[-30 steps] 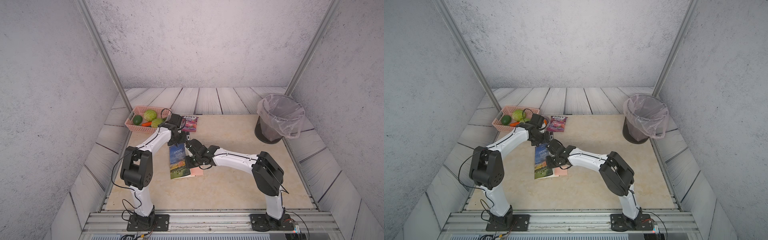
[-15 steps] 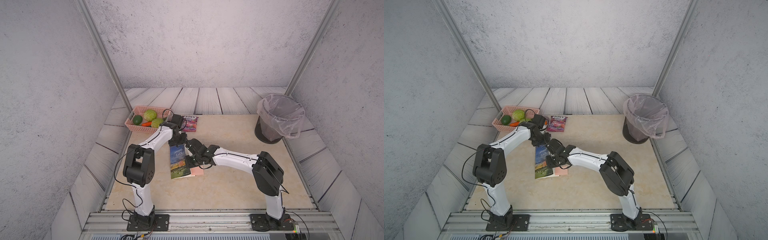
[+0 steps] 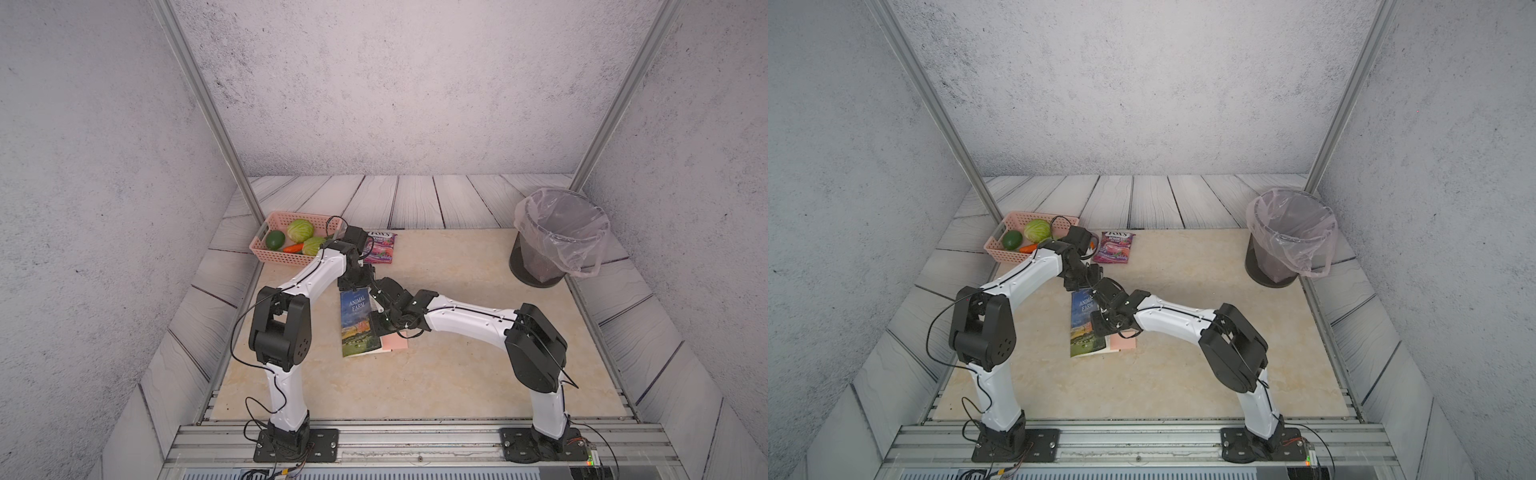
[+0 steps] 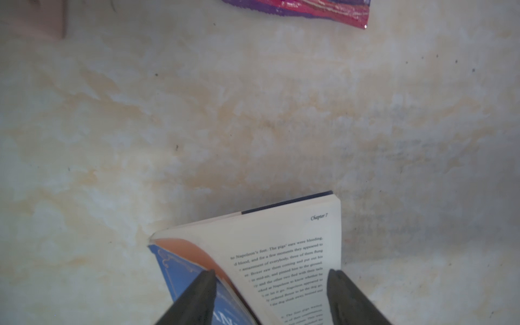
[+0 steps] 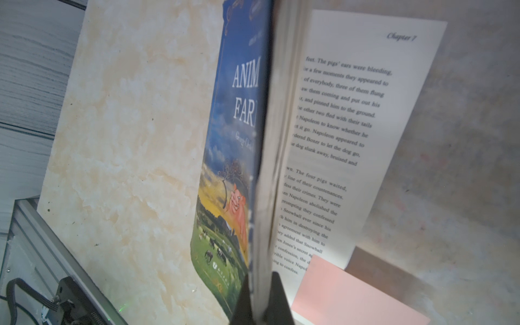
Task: Peel off the used sticky note
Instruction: Turn the page of the book at the center of the board.
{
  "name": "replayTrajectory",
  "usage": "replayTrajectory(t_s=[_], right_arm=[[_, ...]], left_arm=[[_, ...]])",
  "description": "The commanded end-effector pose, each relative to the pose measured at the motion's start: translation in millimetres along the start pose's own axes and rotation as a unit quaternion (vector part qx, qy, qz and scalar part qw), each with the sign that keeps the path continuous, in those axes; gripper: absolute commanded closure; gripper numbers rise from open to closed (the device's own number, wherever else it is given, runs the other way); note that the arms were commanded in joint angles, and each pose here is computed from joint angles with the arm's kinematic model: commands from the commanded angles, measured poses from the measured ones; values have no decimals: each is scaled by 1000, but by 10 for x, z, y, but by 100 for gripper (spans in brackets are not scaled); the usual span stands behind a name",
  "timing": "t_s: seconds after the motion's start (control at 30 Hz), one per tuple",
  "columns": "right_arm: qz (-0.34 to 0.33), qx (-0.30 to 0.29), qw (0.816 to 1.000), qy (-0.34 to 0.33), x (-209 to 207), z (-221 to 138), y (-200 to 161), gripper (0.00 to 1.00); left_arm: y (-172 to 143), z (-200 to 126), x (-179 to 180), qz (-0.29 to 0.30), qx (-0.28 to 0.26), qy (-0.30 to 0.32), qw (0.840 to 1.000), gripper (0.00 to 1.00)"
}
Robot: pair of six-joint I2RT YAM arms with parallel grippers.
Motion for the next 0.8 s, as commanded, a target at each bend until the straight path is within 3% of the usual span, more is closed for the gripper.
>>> replayTrajectory(t_s=[0.0,0.1,0.27,0.4,0.5,0.67,0.7,0.77], right_arm=[[-19,-34,999,-10,67,-105,119,100],[-19,-36,999,-10,69,-107,129,100],[-19,-39,999,-17,67,-114,141,100],[-20,-41,999,-23,67,-122,155,100],[-21,-40,999,-25,71,-116,146,100],[-19,-36,999,-25,66,-93,138,100],[-18,-35,999,-25,68,-98,137,97],[-15,-29,999,-20,74,-123,123,74]], left_arm=[[-21,8,-27,11,21,-5,1000,26],[-25,25,-29,13,27,-6,1000,27],[-41,86,-26,10,39,-9,999,50],[-31,74,-22,9,40,-9,999,75],[-18,35,-10,9,39,-9,999,99],[-19,-21,19,11,32,-13,999,100],[-25,-25,27,10,31,-17,999,100],[-21,-48,68,12,27,-26,999,100]])
Point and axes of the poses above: each gripper's point midway between its finger pads, its own z axis out along the fingers, its own x axis along the line the jaws close on, y = z × x, the point moved 10 cm from there along -z, back along the fingers, and after that the axes turned 3 degrees about z, right-handed, at the moved point
